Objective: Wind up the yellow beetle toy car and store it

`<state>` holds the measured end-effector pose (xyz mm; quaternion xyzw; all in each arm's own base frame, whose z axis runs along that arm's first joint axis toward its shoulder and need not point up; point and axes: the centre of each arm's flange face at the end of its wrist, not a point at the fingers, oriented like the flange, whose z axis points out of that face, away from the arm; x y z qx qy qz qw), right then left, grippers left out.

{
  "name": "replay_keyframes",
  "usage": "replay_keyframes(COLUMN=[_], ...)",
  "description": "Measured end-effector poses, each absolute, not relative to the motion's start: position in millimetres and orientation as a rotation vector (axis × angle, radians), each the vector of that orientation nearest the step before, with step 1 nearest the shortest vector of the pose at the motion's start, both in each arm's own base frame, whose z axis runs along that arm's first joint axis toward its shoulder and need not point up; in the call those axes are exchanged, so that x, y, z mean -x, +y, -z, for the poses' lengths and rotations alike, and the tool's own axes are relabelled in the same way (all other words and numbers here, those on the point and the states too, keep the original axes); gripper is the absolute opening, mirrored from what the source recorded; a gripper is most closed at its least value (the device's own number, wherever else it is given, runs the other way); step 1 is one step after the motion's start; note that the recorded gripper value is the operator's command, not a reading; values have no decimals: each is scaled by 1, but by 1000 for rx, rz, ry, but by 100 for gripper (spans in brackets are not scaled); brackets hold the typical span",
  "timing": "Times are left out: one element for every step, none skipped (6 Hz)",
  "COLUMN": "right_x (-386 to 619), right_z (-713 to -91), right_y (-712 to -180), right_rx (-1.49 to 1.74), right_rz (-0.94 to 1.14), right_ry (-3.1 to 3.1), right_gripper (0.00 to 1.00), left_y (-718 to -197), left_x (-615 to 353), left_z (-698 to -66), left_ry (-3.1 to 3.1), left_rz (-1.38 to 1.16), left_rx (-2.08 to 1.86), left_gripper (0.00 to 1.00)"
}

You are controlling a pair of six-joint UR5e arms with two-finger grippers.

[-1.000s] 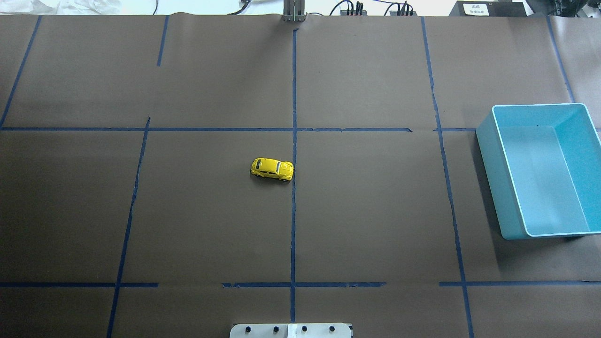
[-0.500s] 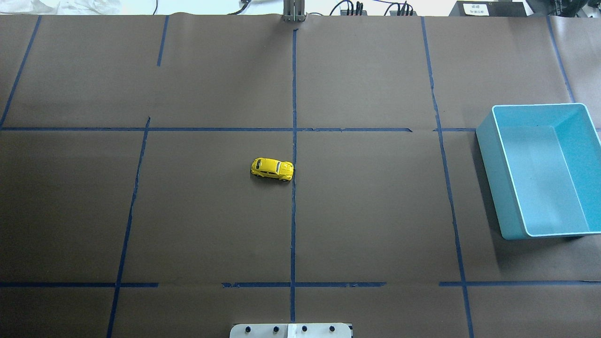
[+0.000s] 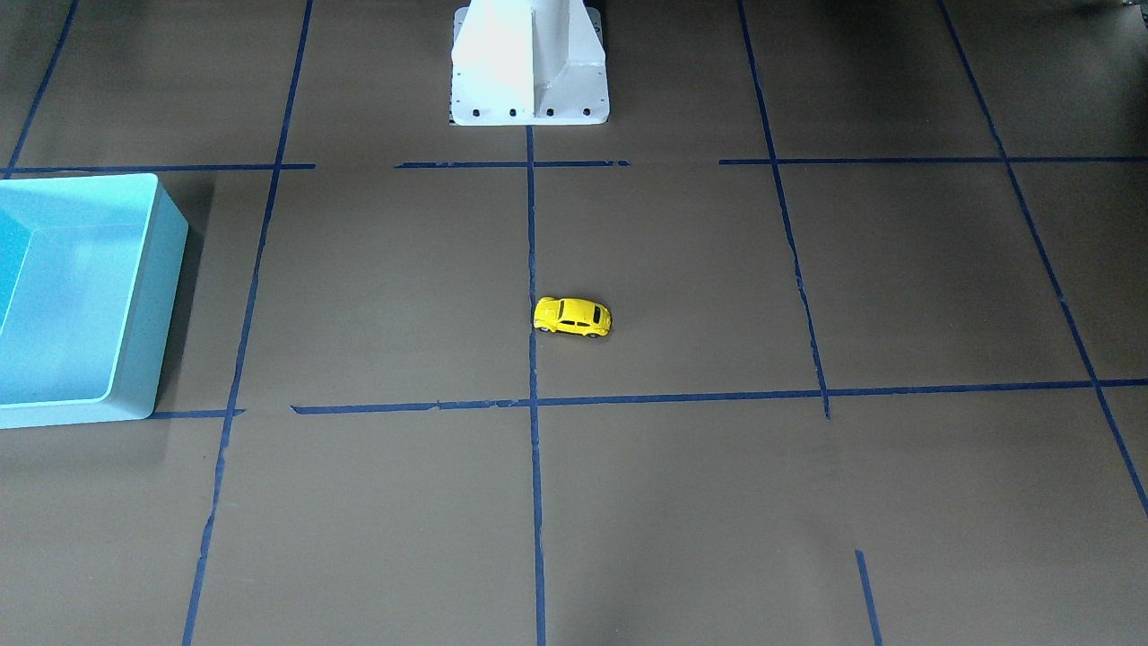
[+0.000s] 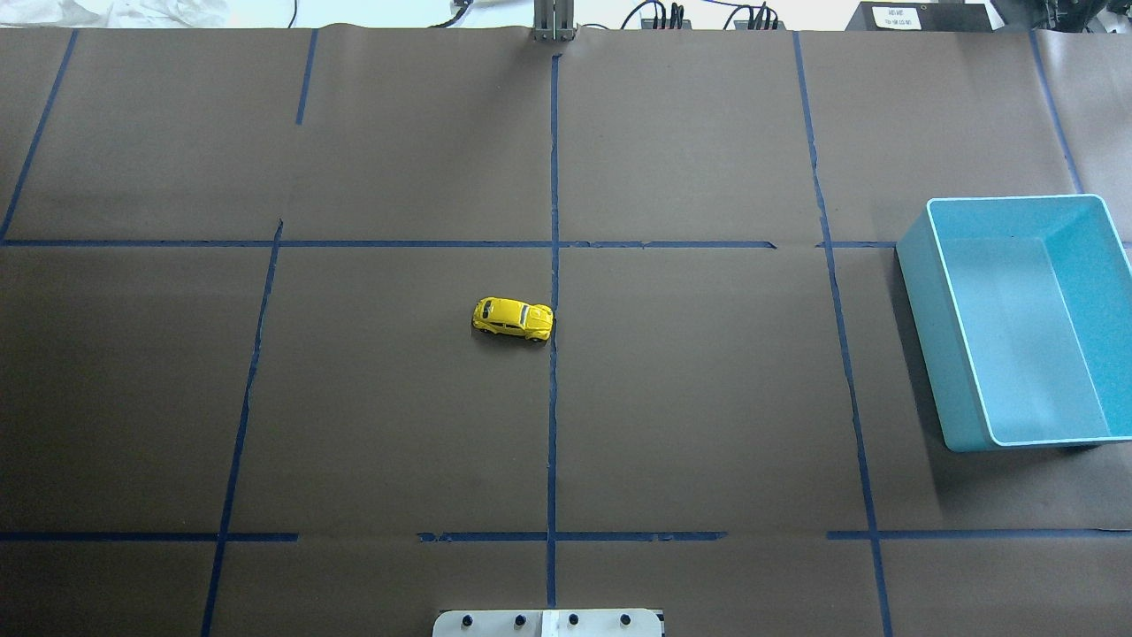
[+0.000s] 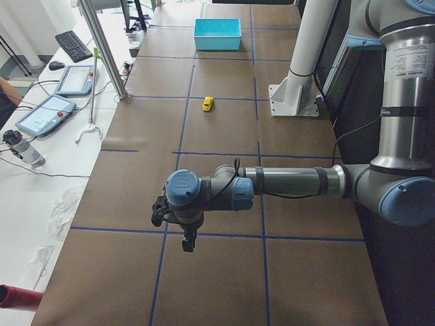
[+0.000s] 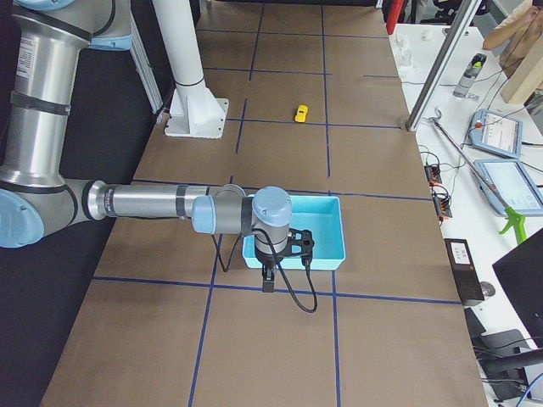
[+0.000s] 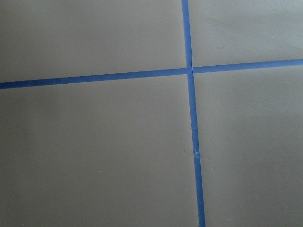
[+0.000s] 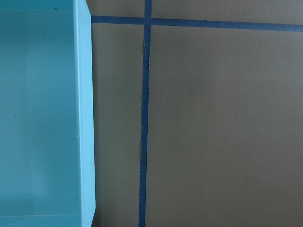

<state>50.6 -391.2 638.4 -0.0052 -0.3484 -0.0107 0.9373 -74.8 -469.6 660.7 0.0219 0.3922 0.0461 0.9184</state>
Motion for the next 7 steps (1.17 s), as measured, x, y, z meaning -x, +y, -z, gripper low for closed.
replay_keyframes(right_x=[-51, -51, -51, -51, -51, -51, -51], right_z=[-638, -639, -639, -639, -638, -638, -639], right_y=[-391, -391, -391, -391, -391, -391, -391], right_rx=[11, 11, 11, 11, 11, 11, 11], right_rz=[22, 22, 22, 22, 22, 22, 22], right_ry=[-712, -712, -712, -712, -712, -712, -712], right_gripper=[100, 100, 100, 100, 100, 100, 100], left_y=[-483, -505, -524, -536, -544, -549, -553], left_x=[61, 47, 33, 16, -25, -81, -128], left_z=[-643, -607, -573, -533, -493, -466, -448], left_ry=[808, 808, 798, 721, 598, 525, 504], left_rz=[-117, -134, -158, -221, -350, -529, -713], left_rx=[-22, 16, 33, 0, -53, -103, -176], left_gripper=[100, 100, 100, 100, 100, 100, 100])
